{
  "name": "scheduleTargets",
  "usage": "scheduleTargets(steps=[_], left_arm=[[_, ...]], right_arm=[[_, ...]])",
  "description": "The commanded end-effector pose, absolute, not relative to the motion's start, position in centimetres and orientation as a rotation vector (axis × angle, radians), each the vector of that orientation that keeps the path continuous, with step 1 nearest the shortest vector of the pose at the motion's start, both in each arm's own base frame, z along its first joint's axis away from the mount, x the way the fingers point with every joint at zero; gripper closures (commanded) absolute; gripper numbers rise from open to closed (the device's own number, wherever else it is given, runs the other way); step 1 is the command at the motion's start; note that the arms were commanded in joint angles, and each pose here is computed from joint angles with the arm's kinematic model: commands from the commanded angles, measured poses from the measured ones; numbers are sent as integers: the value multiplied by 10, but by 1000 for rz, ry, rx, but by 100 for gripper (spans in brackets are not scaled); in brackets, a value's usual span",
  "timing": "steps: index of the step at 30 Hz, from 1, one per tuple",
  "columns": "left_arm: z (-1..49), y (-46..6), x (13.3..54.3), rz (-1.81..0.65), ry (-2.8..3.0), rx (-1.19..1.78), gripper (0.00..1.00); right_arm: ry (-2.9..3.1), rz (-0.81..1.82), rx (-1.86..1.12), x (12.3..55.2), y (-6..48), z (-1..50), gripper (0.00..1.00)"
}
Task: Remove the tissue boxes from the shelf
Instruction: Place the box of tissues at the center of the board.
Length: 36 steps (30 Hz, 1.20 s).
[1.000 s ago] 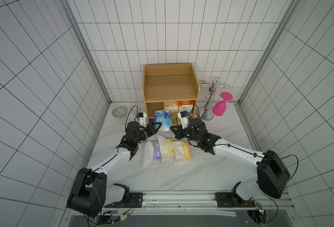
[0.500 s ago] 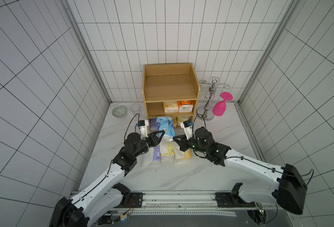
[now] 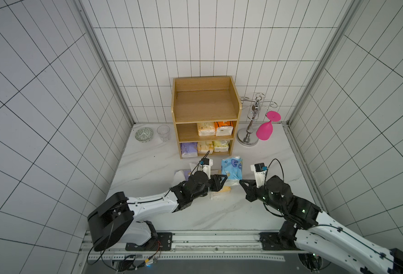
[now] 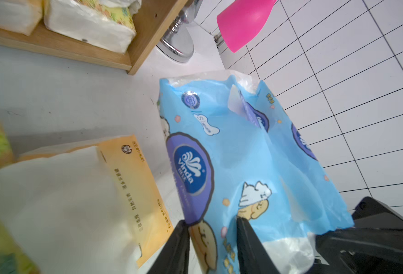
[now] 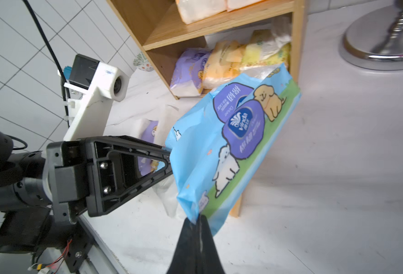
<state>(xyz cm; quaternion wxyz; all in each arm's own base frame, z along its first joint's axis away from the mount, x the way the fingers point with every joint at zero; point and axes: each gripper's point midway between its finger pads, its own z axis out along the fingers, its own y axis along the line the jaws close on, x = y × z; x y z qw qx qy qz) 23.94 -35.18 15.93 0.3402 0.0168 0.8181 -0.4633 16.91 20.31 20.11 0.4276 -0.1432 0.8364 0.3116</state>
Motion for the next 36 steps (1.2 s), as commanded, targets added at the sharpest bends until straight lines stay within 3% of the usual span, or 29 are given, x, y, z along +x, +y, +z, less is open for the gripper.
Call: scheduleTargets(steps=[1, 12, 18, 19, 21, 23, 27, 34, 36], left_arm=[[170, -375, 257, -1237, 2029, -33, 62], [141, -401, 265, -1183, 2094, -6, 59], [159, -381, 269, -1076, 2051, 15, 45], [165, -377, 269, -1053, 2039, 25, 42], [179, -366, 270, -1007, 2015, 27, 34], [195, -352, 272, -957, 1984, 15, 28], [219, -318, 272, -903, 1954, -23, 21], [232, -236, 270, -863, 1907, -130, 19], [231, -211, 268, -841, 1896, -160, 15]], right_arm=[[2175, 568, -268, 169, 159, 164, 100], [2247, 391, -149, 170, 122, 125, 100], [2307, 447, -67, 167, 123, 95, 100], [2318, 449, -40, 167, 122, 91, 90], [2331, 460, 6, 166, 120, 88, 50], [2334, 425, 97, 167, 109, 92, 32], [2292, 386, 165, 172, 96, 117, 21], [2316, 323, 231, 196, 84, 157, 19], [2365, 319, 241, 208, 85, 155, 19]])
